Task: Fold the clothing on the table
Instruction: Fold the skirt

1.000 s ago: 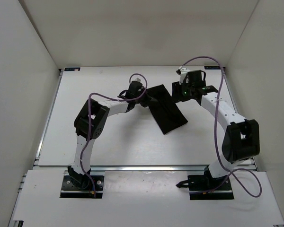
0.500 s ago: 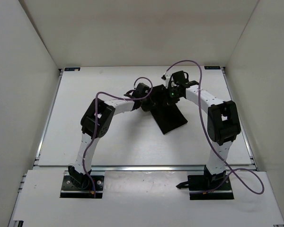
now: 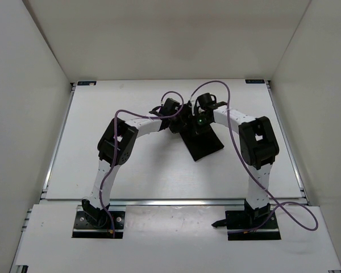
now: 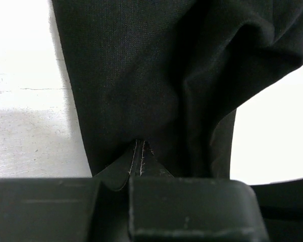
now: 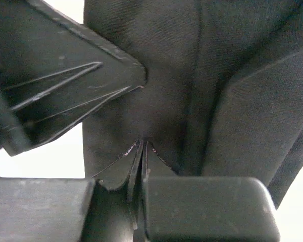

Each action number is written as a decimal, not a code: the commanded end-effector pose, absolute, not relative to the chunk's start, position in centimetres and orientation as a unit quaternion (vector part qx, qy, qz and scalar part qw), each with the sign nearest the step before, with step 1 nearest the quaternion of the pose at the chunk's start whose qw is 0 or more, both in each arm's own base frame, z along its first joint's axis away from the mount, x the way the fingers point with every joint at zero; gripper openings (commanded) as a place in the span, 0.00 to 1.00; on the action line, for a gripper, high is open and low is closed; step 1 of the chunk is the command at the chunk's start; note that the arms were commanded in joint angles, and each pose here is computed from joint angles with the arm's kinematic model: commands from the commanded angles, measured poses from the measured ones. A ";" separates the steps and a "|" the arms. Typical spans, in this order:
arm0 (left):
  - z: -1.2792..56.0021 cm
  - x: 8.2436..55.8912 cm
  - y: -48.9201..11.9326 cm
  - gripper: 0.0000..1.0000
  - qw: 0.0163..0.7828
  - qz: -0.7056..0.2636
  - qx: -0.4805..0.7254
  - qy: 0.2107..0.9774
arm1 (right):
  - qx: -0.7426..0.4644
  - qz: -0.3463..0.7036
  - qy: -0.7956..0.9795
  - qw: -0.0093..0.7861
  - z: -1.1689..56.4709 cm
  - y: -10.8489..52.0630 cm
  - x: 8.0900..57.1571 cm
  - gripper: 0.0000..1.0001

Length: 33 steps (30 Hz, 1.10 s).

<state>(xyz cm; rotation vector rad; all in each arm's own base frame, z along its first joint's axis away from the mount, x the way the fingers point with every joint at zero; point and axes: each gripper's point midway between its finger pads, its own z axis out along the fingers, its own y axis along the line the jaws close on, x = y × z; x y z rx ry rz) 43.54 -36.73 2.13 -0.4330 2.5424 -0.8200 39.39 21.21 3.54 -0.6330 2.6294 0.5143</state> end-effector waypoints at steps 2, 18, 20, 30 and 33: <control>0.7 43.4 -34.8 0.00 0.214 -0.250 -0.161 0.931 | -0.235 0.141 0.937 0.217 3.4 20.7 41.1 0.00; -0.6 41.6 -33.4 0.00 0.200 -0.222 -0.156 0.942 | -0.149 0.011 0.959 0.241 2.5 12.3 46.3 0.00; -0.7 41.4 -33.4 0.00 0.198 -0.219 -0.154 0.943 | -0.132 0.015 0.960 0.248 3.1 11.1 47.0 0.00; -1.3 40.5 -32.5 0.00 0.184 -0.208 -0.150 0.949 | -0.054 -0.002 0.957 0.285 5.7 5.5 51.8 0.00; -1.1 39.9 -32.1 0.00 0.181 -0.205 -0.140 0.952 | -0.034 0.026 0.952 0.302 7.8 5.2 51.9 0.00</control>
